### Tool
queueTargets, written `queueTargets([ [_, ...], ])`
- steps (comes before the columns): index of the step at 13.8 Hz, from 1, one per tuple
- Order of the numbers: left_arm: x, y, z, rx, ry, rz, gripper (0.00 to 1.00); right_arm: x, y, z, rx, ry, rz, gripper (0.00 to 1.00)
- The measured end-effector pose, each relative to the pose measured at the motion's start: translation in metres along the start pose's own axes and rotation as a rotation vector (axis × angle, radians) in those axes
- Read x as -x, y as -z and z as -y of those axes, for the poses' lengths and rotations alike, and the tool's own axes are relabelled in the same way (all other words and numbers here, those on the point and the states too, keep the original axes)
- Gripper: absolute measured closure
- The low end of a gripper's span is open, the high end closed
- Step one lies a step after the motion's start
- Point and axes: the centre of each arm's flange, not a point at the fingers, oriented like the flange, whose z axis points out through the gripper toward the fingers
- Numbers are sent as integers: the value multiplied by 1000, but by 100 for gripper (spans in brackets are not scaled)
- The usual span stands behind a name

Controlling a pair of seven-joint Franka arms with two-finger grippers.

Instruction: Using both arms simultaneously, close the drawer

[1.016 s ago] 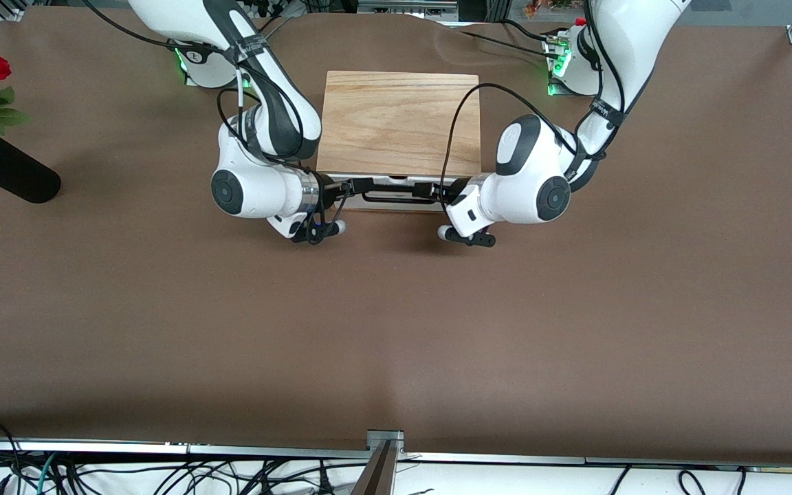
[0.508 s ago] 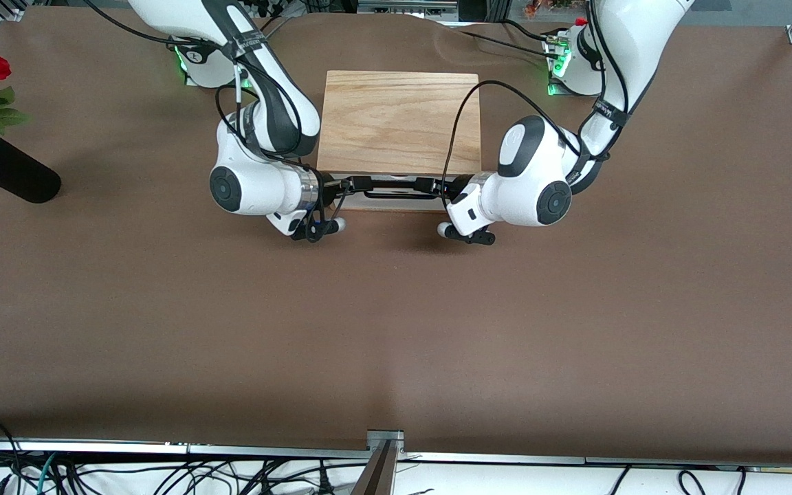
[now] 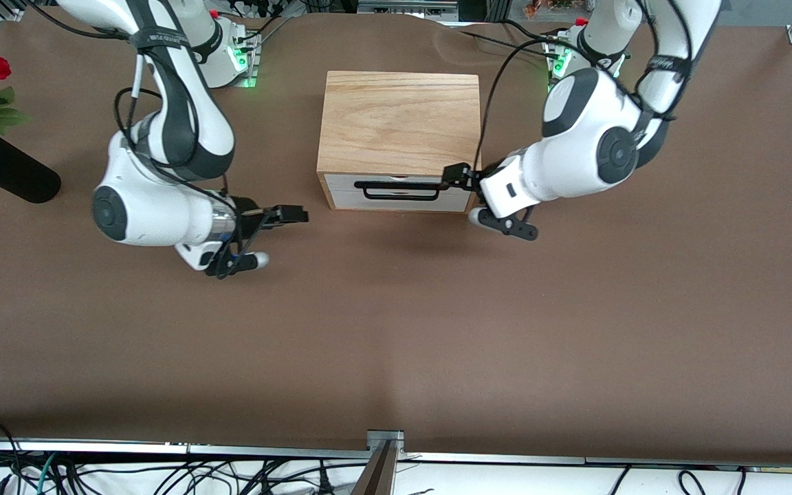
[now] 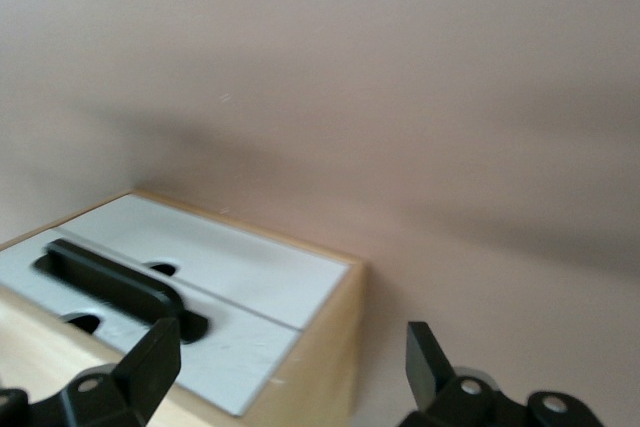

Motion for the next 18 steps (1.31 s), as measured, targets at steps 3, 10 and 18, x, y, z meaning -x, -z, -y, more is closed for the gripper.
queueTargets([
  [3,-2,38,19,-215,-102,-86,0,1,44,-23,165,25,-71,0],
  [10,26,166,73,-471,-102,-196,0,58,185,-65,392,68,-203,0],
  [18,68,274,106,-568,-20,-189,0,92,226,-64,378,41,-141,0],
])
